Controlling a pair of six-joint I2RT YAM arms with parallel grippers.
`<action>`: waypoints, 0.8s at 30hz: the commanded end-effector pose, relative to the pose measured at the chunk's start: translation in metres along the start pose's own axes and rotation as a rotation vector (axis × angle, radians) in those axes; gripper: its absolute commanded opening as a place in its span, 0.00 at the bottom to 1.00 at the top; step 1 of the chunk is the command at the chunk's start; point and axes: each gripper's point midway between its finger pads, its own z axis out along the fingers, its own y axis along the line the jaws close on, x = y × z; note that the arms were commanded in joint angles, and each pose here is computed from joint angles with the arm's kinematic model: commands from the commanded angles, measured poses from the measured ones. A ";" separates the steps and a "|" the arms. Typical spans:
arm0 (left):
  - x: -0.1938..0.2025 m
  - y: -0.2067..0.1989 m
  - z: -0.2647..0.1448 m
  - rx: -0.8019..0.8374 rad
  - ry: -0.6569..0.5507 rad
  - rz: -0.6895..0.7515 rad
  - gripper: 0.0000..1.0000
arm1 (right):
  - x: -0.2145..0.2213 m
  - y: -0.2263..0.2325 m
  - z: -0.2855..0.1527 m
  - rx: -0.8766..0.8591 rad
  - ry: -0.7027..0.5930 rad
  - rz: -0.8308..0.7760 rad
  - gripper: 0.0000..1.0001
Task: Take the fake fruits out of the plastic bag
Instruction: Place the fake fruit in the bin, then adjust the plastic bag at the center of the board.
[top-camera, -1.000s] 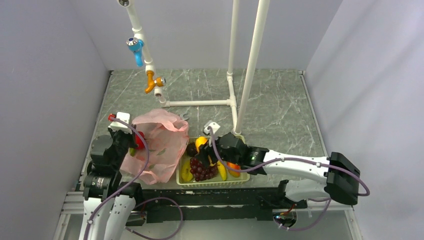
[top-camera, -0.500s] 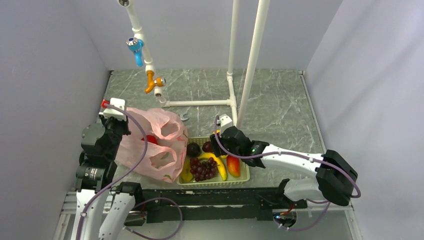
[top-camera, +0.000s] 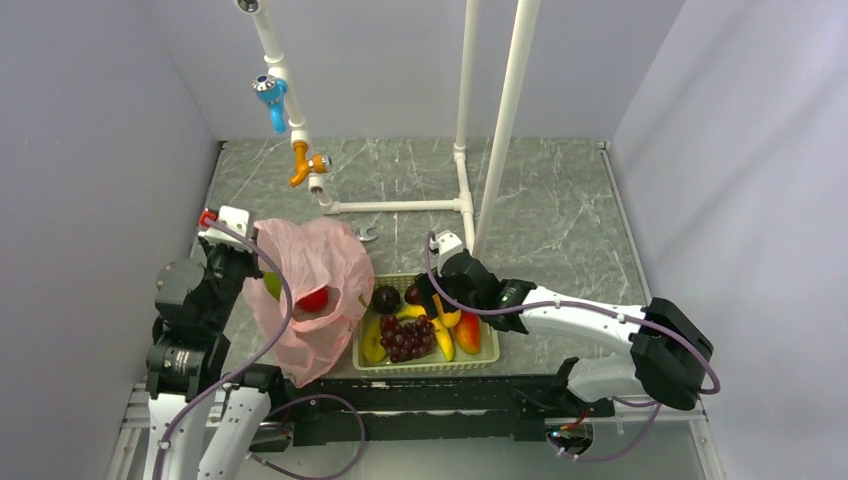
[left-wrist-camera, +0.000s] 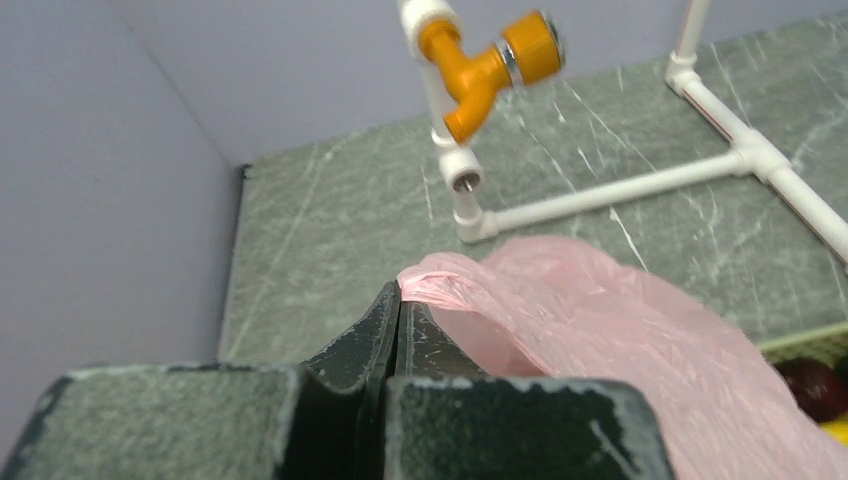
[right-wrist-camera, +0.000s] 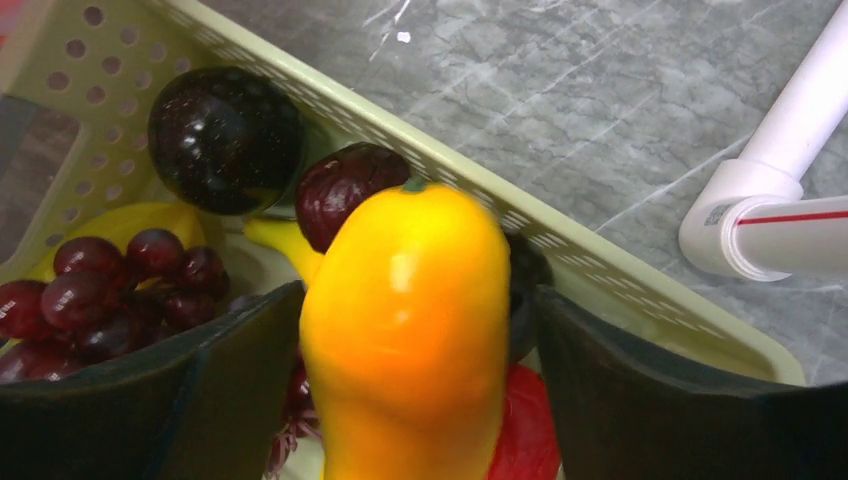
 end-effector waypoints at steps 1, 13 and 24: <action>0.028 -0.018 -0.009 0.059 0.028 -0.075 0.00 | -0.033 0.020 -0.021 -0.072 -0.090 -0.002 0.93; 0.047 -0.016 -0.037 -0.011 0.286 -0.268 0.65 | -0.082 0.124 -0.080 -0.358 -0.302 -0.120 0.98; 0.080 -0.058 -0.105 0.089 0.552 -0.503 0.98 | -0.103 0.150 -0.125 -0.557 -0.428 -0.121 0.99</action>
